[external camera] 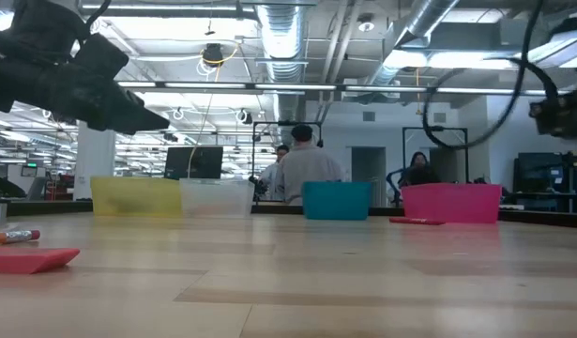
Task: Sort crayons/erasers/pens/pencils in bins
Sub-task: Put the yellow eraser into the blue bin
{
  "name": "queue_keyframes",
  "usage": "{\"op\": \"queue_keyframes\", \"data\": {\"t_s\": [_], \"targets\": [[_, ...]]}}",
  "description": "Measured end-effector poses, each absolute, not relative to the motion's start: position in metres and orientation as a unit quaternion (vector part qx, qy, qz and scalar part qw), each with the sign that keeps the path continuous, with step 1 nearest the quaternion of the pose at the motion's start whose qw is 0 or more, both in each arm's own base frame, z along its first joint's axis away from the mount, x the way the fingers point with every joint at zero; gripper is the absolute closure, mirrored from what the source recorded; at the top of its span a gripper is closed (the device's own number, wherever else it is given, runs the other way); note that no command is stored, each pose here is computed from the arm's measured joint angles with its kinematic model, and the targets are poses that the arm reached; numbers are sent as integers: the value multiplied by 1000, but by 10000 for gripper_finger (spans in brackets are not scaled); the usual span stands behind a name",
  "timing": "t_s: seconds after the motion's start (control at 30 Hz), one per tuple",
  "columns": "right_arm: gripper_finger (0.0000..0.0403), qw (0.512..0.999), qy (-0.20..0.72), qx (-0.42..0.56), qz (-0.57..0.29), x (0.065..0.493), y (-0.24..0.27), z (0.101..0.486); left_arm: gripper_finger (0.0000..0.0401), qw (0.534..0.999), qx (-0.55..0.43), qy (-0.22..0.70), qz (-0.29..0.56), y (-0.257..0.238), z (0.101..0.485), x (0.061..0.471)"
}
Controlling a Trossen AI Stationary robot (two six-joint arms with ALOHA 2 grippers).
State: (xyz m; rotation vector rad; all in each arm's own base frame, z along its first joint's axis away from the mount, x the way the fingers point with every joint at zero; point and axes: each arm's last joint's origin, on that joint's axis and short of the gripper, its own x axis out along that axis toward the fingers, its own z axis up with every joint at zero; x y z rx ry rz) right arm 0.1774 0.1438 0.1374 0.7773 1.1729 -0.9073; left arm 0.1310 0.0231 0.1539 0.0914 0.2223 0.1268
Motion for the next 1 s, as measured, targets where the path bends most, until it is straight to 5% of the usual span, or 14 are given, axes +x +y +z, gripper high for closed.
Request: {"op": "queue_keyframes", "data": {"t_s": [0.33, 0.63, 1.0], "targets": [[336, 717, 481, 364, -350, 183, 135, 164, 395, 991, 45, 109, 60, 23, 154, 131], [336, 819, 379, 342, -262, 227, 103, 187, 395, 991, 56, 103, 61, 23, 156, 131], [336, 924, 216, 273, -160, 288, -4, 223, 395, 991, 90, 80, 64, 23, 160, 132]]}}
